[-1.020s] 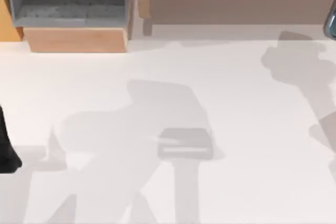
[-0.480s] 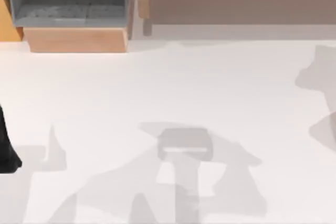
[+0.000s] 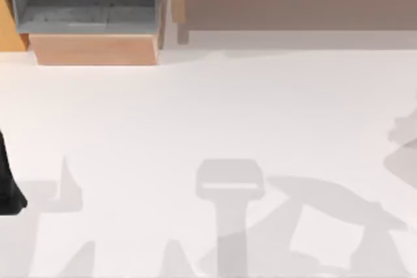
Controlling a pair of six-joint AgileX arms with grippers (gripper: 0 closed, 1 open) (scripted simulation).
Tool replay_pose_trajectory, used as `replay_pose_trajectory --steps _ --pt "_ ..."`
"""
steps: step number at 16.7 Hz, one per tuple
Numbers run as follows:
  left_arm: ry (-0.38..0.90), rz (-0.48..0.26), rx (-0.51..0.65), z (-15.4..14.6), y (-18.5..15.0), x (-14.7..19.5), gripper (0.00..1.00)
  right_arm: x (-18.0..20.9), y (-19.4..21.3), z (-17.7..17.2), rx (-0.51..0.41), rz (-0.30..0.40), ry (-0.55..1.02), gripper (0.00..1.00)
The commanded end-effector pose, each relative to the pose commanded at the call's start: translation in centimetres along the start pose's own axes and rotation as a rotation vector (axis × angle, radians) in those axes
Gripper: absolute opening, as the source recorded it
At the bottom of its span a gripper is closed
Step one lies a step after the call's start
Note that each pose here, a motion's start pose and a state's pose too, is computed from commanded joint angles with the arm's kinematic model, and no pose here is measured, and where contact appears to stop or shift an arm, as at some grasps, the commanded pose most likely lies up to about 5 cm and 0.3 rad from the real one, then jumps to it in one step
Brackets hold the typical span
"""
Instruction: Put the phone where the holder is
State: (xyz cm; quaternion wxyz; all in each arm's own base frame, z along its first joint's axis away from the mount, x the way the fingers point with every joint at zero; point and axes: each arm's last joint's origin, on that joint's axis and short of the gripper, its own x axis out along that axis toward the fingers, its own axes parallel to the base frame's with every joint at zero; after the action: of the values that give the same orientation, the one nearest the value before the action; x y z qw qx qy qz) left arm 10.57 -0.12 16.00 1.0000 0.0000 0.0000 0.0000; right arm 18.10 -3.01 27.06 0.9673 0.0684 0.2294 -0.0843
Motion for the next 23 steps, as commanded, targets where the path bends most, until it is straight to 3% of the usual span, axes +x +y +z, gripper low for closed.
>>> replay_pose_trajectory --steps 7,17,23 --pt "0.0 0.0 0.0 0.0 0.0 0.0 1.0 0.3 -0.8 -4.9 -0.084 -0.031 -0.012 0.0" --pt "0.0 0.0 0.0 0.0 0.0 0.0 1.0 0.6 -0.7 -4.4 -0.094 -0.033 -0.026 0.0" --pt "0.0 0.0 0.0 0.0 0.0 0.0 1.0 3.5 -0.6 -4.6 -0.116 -0.043 0.005 0.0"
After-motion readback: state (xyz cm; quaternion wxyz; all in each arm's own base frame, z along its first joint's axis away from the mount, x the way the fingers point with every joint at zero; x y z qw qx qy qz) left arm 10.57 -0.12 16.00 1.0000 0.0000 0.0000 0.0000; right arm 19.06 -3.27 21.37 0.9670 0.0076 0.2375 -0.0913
